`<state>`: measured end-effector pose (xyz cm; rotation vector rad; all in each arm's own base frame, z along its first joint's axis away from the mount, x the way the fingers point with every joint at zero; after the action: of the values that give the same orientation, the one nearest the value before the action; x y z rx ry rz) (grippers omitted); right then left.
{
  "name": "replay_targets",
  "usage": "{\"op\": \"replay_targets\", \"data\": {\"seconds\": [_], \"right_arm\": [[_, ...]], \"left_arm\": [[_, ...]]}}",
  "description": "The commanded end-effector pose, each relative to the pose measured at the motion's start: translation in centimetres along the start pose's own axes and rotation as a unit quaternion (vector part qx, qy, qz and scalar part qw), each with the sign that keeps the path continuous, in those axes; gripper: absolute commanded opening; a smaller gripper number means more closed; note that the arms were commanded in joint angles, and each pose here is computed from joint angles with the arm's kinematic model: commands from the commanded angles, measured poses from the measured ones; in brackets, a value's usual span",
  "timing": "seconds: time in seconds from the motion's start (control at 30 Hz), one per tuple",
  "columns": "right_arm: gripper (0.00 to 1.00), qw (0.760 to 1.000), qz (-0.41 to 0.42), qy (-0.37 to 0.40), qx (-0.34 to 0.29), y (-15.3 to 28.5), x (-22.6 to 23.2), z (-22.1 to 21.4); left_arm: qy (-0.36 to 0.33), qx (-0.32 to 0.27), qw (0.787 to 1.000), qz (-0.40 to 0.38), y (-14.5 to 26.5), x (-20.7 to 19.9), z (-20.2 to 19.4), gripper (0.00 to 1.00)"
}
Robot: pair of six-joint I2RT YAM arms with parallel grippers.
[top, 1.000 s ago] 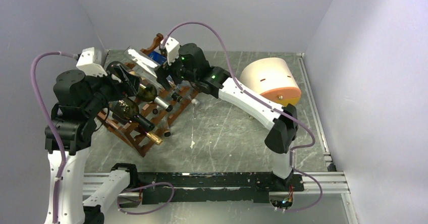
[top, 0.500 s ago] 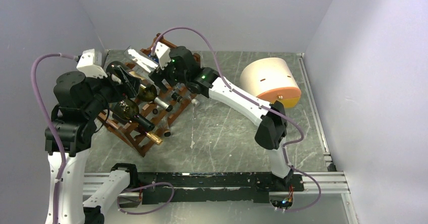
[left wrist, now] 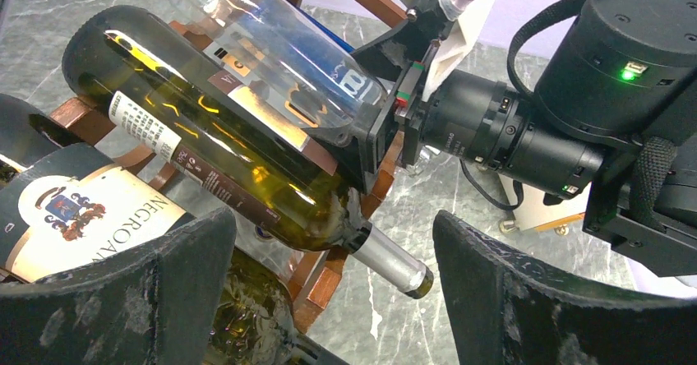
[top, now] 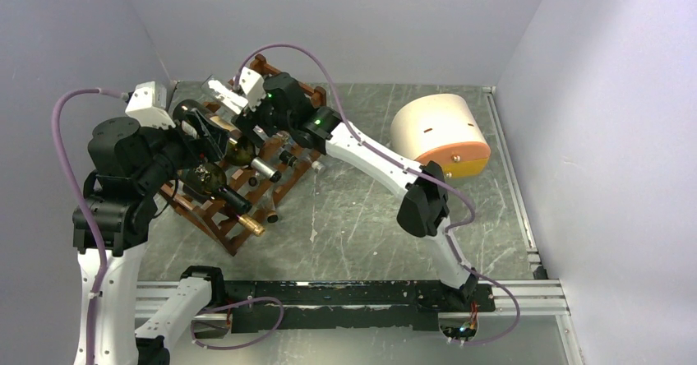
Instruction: Take the wine bottle off the wine rack
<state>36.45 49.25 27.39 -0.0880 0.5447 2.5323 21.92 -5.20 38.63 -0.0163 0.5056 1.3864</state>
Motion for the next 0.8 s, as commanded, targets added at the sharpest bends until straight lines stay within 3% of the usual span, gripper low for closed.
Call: {"op": "replay_targets", "data": {"seconds": [0.0,0.17,0.4,0.77], "right_arm": [[0.92,0.999,0.009,0.023,0.025,-1.0,0.4,-1.5],[0.86,0.999,0.013,0.024,0.027,-1.3,0.5,-1.7],[0.69,1.0,0.012,0.017,0.014,-1.1,0.5,-1.0],[0.43,0.996,0.039,-0.027,-0.069,0.8,0.0,3.3]], "left_arm": [[0.002,0.001,1.0,-0.008,0.4,-0.2,0.0,0.93],[0.002,0.003,1.0,-0.007,0.2,-0.1,-0.3,0.93],[0.002,0.005,1.0,-0.01,0.1,-0.2,-0.3,0.93],[0.022,0.005,1.0,-0.013,0.0,-0.4,-0.3,0.93]]}}
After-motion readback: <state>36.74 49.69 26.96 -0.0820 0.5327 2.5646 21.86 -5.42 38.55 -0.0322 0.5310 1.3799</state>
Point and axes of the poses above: each gripper's point midway between its finger pads, its own y axis back along the fingers, its own x axis along the line the jaws close on, z = x × y, the point moved 2 cm from there along y, back along the fingers, and after that the axes turned 1 degree about -y, right-handed, at the moved point
